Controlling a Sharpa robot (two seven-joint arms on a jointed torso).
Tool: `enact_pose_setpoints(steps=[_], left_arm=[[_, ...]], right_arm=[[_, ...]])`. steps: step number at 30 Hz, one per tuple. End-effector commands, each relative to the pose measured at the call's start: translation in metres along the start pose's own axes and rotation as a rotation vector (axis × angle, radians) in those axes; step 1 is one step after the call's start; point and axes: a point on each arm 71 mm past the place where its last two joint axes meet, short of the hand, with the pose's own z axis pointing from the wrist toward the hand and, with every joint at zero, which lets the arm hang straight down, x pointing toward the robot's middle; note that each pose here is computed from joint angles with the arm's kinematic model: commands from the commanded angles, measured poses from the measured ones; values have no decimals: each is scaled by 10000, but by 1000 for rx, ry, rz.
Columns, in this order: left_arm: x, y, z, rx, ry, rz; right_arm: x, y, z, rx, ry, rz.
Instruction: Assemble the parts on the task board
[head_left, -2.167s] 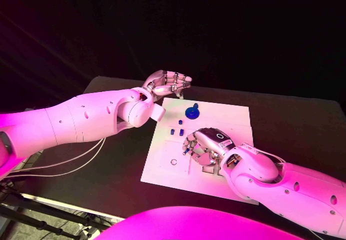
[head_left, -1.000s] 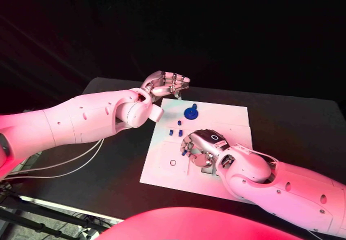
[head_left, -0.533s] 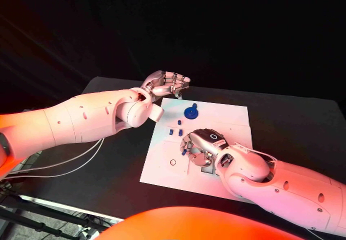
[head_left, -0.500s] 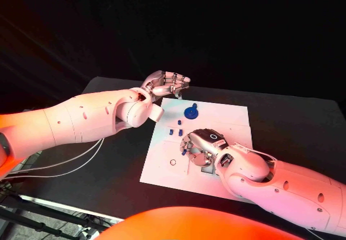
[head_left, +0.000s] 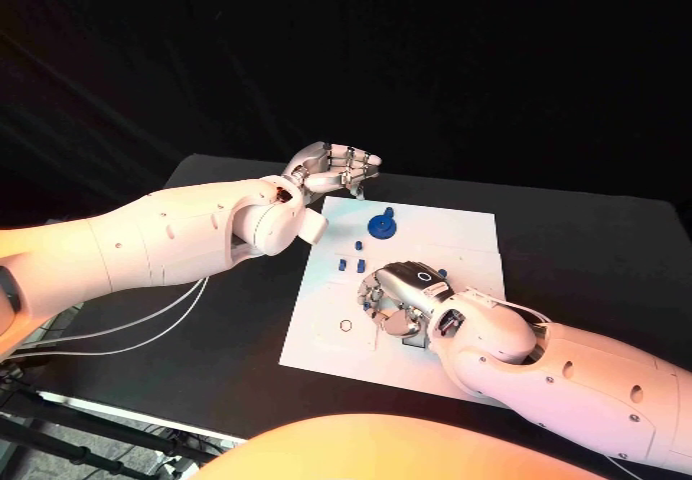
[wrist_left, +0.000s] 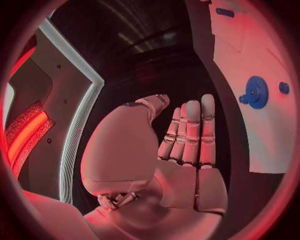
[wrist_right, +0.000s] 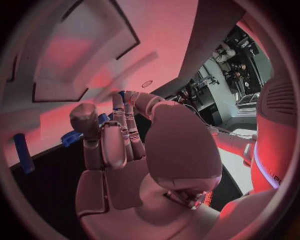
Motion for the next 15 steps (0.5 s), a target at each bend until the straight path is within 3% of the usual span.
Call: enact_pose_setpoints(steps=[1, 8, 15], left_arm=[[19, -14, 7, 6, 18, -2], [20, -11, 6, 3, 24, -1], [11, -9, 4, 2, 23, 0]], right_arm=[[37, 13, -20, -13, 6, 20], [4, -6, -49, -3, -55, 39], [-16, -1, -144, 0, -82, 78]])
